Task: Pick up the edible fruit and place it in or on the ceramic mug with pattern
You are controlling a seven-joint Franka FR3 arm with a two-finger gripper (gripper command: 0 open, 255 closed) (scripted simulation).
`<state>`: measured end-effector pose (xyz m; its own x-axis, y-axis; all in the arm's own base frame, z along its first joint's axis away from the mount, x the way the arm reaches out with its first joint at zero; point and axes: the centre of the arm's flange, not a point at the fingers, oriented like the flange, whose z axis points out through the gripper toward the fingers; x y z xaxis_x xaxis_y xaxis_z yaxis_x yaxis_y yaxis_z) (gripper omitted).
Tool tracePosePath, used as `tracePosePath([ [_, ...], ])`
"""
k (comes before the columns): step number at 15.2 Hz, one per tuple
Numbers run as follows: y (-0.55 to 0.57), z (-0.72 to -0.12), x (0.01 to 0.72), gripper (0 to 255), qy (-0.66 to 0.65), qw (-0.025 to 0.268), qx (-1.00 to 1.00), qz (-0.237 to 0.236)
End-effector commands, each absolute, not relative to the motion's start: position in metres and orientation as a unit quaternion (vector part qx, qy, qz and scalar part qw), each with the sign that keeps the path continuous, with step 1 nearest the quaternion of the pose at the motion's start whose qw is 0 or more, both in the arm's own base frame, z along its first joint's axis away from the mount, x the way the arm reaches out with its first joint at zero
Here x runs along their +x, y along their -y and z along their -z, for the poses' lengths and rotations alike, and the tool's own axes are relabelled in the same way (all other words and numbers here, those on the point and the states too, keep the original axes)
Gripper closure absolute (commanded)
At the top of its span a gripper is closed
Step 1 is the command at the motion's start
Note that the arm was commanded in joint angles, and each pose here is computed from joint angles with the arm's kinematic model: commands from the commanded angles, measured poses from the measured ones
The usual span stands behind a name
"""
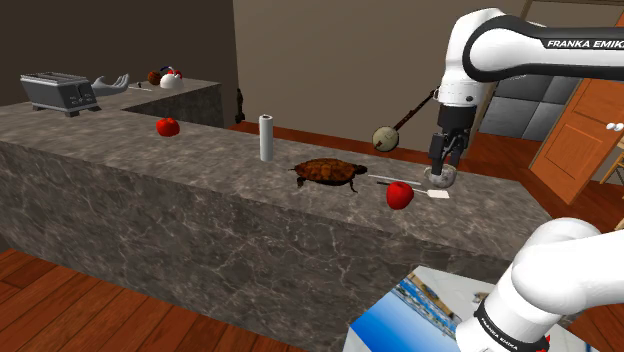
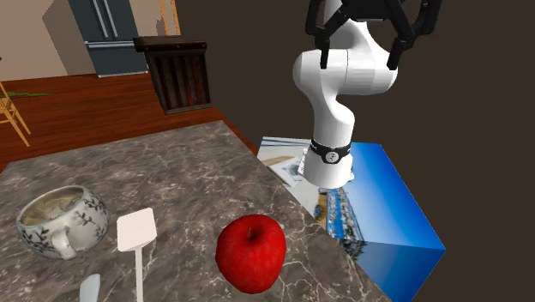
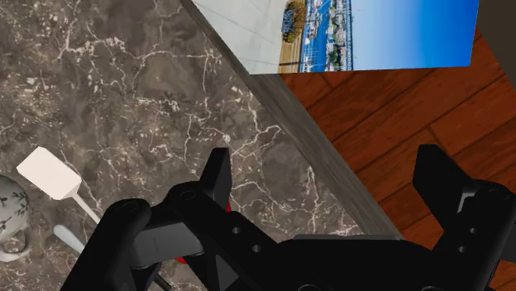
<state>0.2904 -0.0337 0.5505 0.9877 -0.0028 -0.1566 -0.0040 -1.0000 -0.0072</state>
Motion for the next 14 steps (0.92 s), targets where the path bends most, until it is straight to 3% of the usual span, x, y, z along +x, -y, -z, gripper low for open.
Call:
tracePosePath([
  [1, 0.034, -0.551, 0.290, 0, -0.002, 0.004, -0.997, -0.079],
  [14, 0.135, -0.465, 0.394, 0, -0.080, 0.025, -0.995, -0.045],
])
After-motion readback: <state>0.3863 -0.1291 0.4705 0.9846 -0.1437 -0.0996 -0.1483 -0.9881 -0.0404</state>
